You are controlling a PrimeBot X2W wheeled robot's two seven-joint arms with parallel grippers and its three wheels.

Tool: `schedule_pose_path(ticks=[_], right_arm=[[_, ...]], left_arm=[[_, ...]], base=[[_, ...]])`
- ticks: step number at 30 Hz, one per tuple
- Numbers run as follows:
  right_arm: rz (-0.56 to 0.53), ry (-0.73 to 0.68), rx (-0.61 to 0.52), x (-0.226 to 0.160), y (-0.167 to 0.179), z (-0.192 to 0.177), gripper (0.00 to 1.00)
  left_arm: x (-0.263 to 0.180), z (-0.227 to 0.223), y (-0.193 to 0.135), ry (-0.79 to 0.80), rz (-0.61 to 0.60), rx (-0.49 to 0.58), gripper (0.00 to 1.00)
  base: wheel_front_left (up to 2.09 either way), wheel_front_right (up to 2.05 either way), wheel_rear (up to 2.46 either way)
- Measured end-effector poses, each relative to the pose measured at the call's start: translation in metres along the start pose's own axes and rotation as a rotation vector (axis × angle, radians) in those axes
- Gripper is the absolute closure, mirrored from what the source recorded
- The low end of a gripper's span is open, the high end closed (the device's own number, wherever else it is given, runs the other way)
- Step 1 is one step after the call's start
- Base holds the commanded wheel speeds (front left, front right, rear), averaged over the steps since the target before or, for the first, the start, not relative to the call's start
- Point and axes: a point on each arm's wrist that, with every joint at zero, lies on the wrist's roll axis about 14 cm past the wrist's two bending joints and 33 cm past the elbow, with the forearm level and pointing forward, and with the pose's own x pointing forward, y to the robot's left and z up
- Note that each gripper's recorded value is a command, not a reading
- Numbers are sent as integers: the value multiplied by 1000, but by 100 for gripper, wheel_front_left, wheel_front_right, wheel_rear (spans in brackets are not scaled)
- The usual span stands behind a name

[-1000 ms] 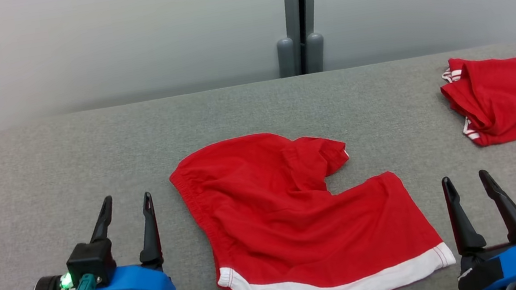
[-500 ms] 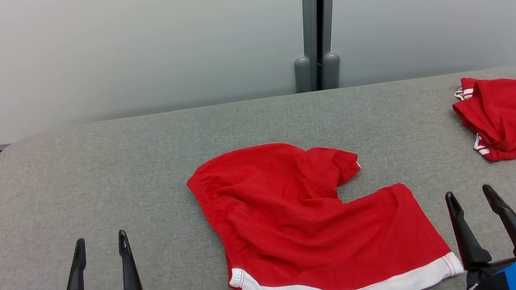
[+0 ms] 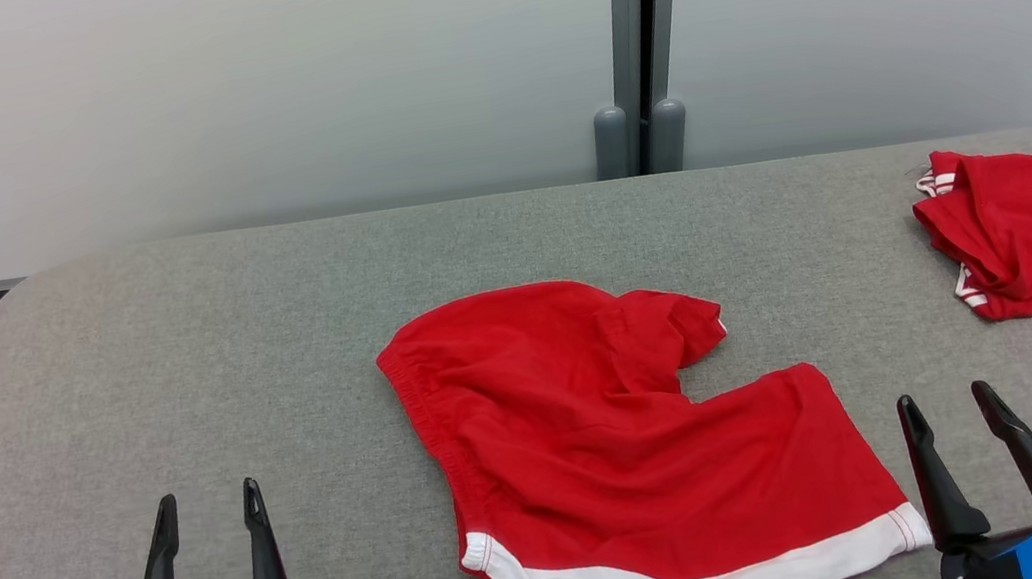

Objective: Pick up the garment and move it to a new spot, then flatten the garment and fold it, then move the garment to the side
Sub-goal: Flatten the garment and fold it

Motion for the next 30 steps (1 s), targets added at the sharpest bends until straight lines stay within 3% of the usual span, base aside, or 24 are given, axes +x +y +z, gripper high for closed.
schedule_pose_path(ticks=[5, 8, 16, 30], right_arm=[[-15, 42, -2, -2, -5, -11, 0], [-39, 103, -7, -6, -13, -30, 0], [-67, 221, 14, -16, -20, -70, 0], [-40, 340, 43, -21, -8, -114, 0]], left_arm=[[3, -3, -17, 9, -64, -2, 0], [2, -16, -49, 49, -176, -13, 0], [-4, -46, -94, 150, -328, -22, 0], [-24, -101, -124, 346, -461, -21, 0]], base=[[0, 0, 0], [0, 0, 0], [0, 0, 0], [0, 0, 0]])
